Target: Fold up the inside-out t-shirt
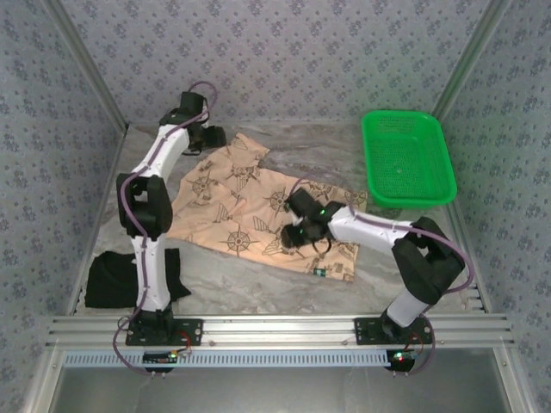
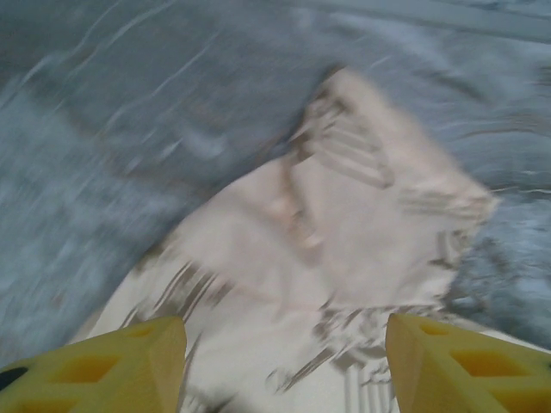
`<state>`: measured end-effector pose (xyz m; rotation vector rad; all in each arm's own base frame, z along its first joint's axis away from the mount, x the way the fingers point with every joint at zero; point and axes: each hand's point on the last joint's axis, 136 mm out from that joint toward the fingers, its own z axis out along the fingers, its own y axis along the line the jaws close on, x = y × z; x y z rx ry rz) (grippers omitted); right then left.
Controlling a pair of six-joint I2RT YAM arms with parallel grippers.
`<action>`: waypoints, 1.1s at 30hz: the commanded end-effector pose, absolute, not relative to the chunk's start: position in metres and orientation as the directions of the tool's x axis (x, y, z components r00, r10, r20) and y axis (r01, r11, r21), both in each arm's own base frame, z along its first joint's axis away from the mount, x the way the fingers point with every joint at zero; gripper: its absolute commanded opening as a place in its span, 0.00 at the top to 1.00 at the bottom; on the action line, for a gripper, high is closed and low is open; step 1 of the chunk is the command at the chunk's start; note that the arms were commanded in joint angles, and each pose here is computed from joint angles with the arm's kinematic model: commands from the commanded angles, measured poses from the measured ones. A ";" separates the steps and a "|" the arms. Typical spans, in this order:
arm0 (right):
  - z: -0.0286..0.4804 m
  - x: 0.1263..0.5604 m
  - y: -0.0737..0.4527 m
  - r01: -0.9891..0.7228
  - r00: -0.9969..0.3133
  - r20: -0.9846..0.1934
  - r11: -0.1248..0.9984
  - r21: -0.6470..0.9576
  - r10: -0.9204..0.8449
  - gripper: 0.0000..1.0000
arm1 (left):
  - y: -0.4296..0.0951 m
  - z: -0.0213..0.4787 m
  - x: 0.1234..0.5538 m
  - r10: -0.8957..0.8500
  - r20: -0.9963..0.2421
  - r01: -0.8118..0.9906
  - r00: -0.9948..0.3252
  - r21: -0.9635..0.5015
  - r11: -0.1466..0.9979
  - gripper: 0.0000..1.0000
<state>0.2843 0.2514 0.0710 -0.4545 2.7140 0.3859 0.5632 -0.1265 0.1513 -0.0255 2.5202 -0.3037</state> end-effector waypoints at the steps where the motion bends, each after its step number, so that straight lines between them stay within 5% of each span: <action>1: 0.094 0.331 0.186 -0.275 -0.882 -0.410 0.960 0.043 -0.234 0.57 | -0.184 0.152 0.573 0.161 -0.625 0.338 -0.764 -0.175 0.925 0.32; 11: 0.099 0.416 0.086 -0.077 -0.905 -0.406 0.989 -0.130 -0.124 0.51 | -0.210 0.098 0.625 0.146 -0.629 0.350 -0.764 -0.214 0.912 0.26; 23: 0.058 0.433 0.078 -0.305 -0.920 -0.181 0.926 -0.224 -0.347 0.46 | -0.177 0.040 0.648 -0.106 -0.564 0.068 -0.819 -0.279 0.958 0.26; 33: 0.053 0.428 0.024 -0.182 -0.963 -0.137 0.936 -0.303 -0.232 0.45 | -0.170 0.033 0.637 -0.110 -0.517 0.043 -0.849 -0.276 0.960 0.27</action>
